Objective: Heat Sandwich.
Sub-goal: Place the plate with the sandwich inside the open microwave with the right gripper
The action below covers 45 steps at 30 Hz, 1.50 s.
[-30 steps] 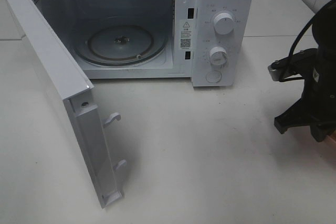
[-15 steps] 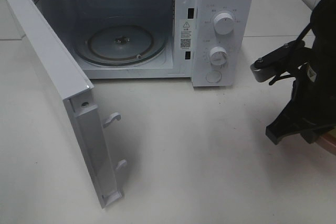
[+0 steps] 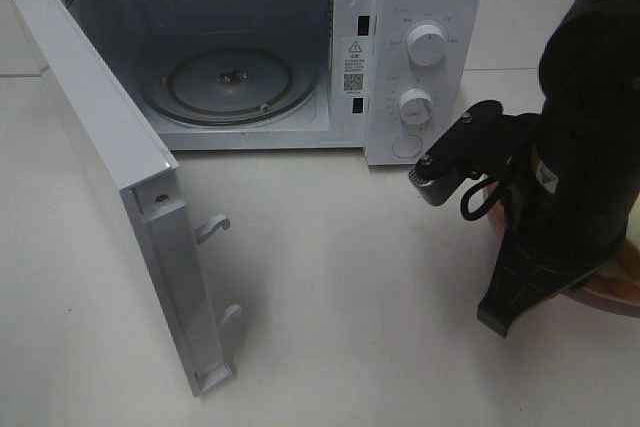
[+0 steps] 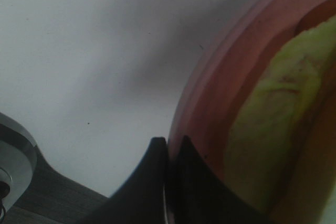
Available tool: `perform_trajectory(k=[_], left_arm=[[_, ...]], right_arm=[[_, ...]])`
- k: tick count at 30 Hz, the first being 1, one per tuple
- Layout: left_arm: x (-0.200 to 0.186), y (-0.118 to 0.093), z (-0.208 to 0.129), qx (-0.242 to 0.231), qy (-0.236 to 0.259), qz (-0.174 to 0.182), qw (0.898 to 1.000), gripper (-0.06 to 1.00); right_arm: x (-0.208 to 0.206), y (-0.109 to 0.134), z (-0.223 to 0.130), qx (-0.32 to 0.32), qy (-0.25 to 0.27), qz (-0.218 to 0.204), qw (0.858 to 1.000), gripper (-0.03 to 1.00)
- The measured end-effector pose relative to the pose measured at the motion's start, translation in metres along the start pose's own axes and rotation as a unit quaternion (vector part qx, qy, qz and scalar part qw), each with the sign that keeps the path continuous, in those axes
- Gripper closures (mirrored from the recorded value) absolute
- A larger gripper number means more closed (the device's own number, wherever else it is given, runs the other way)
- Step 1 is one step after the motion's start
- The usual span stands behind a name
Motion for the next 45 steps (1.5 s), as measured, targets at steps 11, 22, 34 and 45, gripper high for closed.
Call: perform_trajectory(k=[11, 22, 34, 45], left_arm=[[0.000, 0.000, 0.000, 0.000, 0.000, 0.000, 1.000, -0.03], [0.000, 0.000, 0.000, 0.000, 0.000, 0.000, 1.000, -0.03], [0.000, 0.000, 0.000, 0.000, 0.000, 0.000, 1.000, -0.03], [0.000, 0.000, 0.000, 0.000, 0.000, 0.000, 1.000, -0.03]], right_arm=[[-0.010, 0.034, 0.004, -0.145, -0.022, -0.003, 0.989, 0.95], [-0.015, 0.050, 0.009, -0.242, -0.046, 0.002, 0.969, 0.95], [-0.016, 0.061, 0.017, -0.363, -0.076, 0.017, 0.929, 0.94], [-0.018, 0.065, 0.024, -0.483, -0.100, 0.006, 0.870, 0.93]])
Point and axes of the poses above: a point on each arm's last joint axis where the gripper is mounted, x pointing out along that axis toward the gripper, y along the wrist's bending axis when the last joint is at zero, z = x × y, the point moved 9 cm from there along x, pointing out along that axis toward the gripper, and after that the axes turned 3 degrees about x, right-handed, at the moved point
